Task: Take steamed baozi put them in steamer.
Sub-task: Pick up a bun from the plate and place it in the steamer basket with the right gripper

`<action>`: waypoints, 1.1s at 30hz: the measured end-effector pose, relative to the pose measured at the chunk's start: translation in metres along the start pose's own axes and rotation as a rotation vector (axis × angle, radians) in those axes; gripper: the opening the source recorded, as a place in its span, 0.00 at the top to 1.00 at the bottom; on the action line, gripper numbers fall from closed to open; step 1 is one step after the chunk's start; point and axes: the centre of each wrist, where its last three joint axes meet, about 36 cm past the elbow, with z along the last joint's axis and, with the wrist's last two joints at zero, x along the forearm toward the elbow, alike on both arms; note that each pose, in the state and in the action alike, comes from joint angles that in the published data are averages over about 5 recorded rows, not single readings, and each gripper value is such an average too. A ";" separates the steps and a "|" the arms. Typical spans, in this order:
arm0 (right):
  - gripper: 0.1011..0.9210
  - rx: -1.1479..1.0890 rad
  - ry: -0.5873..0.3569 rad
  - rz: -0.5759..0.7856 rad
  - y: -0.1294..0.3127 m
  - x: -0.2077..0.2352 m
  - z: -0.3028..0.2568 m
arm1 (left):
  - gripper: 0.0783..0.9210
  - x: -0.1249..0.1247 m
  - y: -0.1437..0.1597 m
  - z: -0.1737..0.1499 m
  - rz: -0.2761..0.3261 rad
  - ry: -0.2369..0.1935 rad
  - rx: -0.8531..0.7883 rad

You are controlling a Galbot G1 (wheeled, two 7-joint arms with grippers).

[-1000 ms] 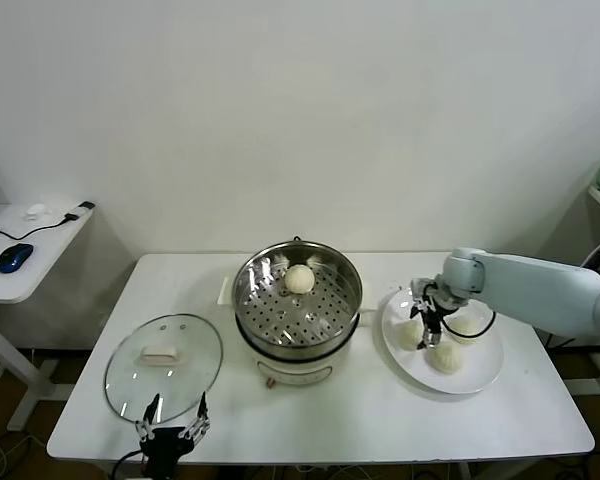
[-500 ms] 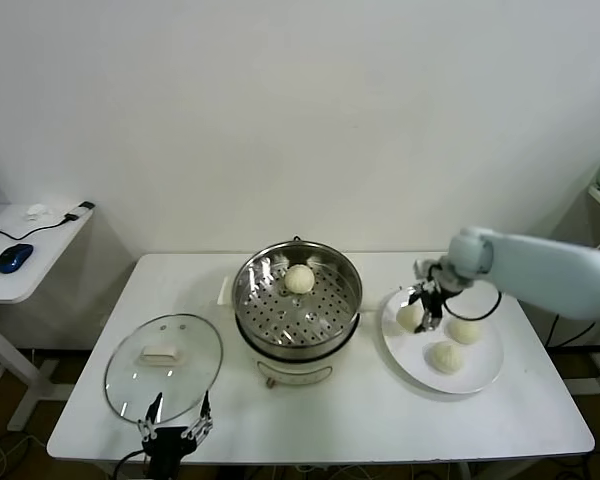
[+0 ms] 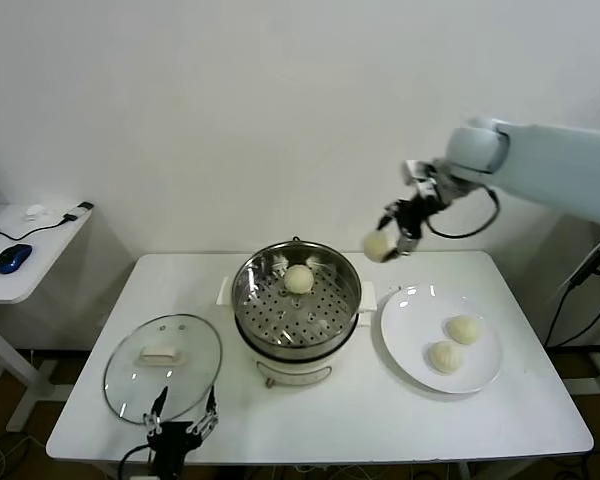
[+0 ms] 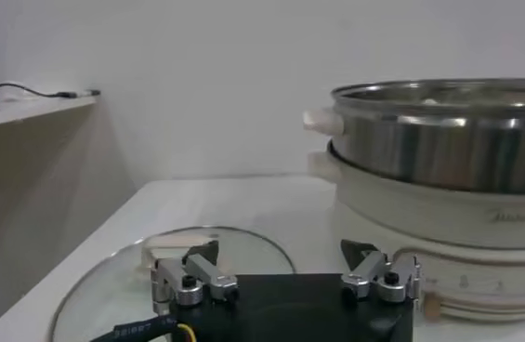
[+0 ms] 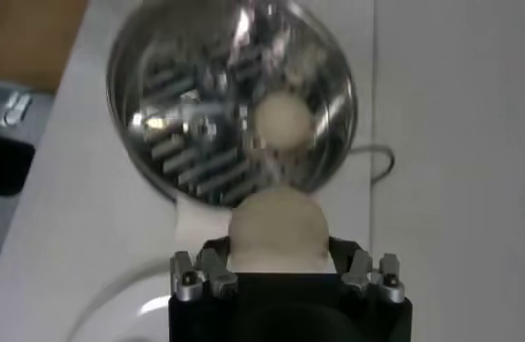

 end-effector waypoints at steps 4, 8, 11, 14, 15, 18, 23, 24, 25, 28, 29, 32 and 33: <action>0.26 0.014 -0.006 -0.028 0.005 -0.036 -0.037 | 0.12 -0.001 0.001 0.000 -0.001 -0.002 -0.002; 0.26 0.023 0.012 -0.046 0.010 -0.079 -0.061 | 0.12 -0.003 0.003 0.002 -0.006 -0.002 -0.006; 0.26 0.027 0.023 -0.044 0.010 -0.107 -0.073 | 0.12 -0.005 0.004 0.003 -0.010 -0.004 -0.007; 0.26 0.026 0.029 -0.038 0.010 -0.133 -0.082 | 0.12 -0.006 0.005 0.005 -0.013 -0.003 -0.008; 0.26 0.025 0.031 -0.036 0.010 -0.141 -0.084 | 0.12 -0.006 0.005 0.005 -0.013 -0.002 -0.008; 0.26 0.021 0.032 -0.030 0.009 -0.163 -0.090 | 0.12 -0.007 0.004 0.006 -0.013 0.000 -0.007; 0.26 0.012 0.027 -0.022 0.009 -0.191 -0.099 | 0.12 -0.007 0.003 0.008 -0.011 0.003 -0.006; 0.26 0.010 0.026 -0.021 0.009 -0.196 -0.100 | 0.12 -0.007 0.003 0.008 -0.011 0.003 -0.006; 0.26 0.008 0.026 -0.019 0.008 -0.200 -0.101 | 0.12 -0.007 0.003 0.008 -0.011 0.003 -0.006; 0.23 0.002 0.026 -0.017 0.008 -0.207 -0.103 | 0.12 -0.007 0.003 0.008 -0.011 0.003 -0.006; 0.21 0.001 0.025 -0.016 0.008 -0.208 -0.103 | 0.12 -0.007 0.003 0.008 -0.011 0.003 -0.006; 0.15 0.001 0.024 -0.018 0.008 -0.209 -0.103 | 0.12 -0.006 0.003 0.007 -0.010 0.002 -0.007; 0.13 0.003 0.023 -0.020 0.008 -0.208 -0.103 | 0.12 -0.006 0.003 0.007 -0.010 0.002 -0.007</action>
